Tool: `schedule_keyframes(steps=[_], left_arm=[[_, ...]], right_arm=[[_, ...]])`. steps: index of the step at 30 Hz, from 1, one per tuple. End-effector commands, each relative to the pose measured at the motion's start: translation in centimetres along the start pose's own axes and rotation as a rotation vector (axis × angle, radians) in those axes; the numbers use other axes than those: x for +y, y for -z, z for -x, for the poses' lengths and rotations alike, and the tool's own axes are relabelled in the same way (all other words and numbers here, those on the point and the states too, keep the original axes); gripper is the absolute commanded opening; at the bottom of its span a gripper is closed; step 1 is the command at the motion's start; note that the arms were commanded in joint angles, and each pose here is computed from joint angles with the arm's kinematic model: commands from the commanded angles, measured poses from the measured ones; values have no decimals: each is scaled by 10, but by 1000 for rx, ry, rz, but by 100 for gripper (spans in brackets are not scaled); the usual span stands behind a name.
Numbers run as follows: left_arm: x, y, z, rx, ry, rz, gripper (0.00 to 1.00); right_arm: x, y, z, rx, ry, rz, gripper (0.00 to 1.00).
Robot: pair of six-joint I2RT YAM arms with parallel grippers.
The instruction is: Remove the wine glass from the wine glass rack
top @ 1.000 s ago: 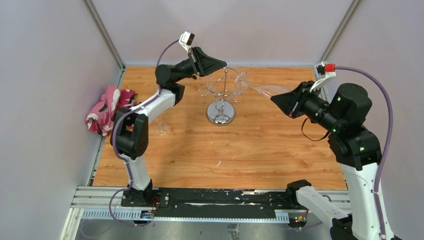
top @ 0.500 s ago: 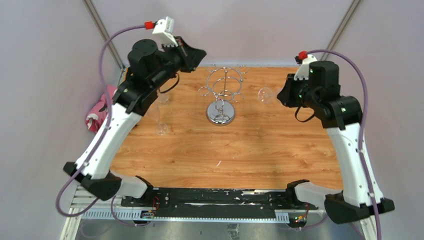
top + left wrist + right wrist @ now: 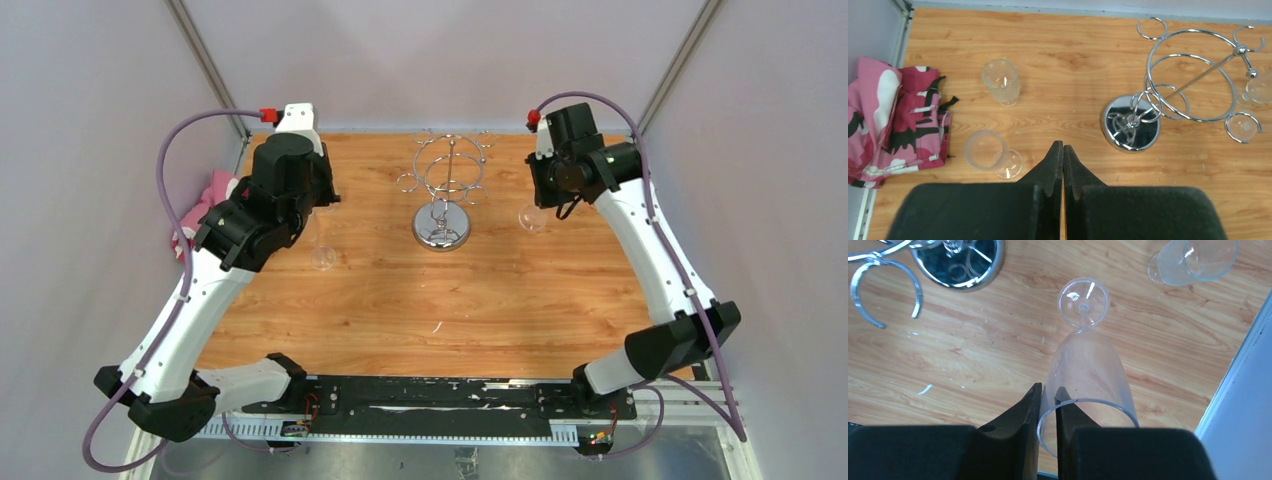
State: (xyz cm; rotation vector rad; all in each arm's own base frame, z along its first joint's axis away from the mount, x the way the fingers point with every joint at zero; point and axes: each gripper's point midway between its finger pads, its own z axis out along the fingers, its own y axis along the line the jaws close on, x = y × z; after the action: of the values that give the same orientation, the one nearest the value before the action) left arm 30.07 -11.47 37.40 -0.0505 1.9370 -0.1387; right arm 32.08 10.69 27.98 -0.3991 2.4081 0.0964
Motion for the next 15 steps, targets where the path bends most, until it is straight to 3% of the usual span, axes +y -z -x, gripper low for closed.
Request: schedule_keyframes(steps=[1,8,15], left_arm=[[18,14,9,-41,-14,61,0],[26,12,6,-39,-52,98,0],[23,6,1,-21,-69,92,0]], right_arm=[[-2,-15,-17,120,106,-17,0],[12,-40,-38,204,125,73,0],[18,-54,-46,210,104,130,0]])
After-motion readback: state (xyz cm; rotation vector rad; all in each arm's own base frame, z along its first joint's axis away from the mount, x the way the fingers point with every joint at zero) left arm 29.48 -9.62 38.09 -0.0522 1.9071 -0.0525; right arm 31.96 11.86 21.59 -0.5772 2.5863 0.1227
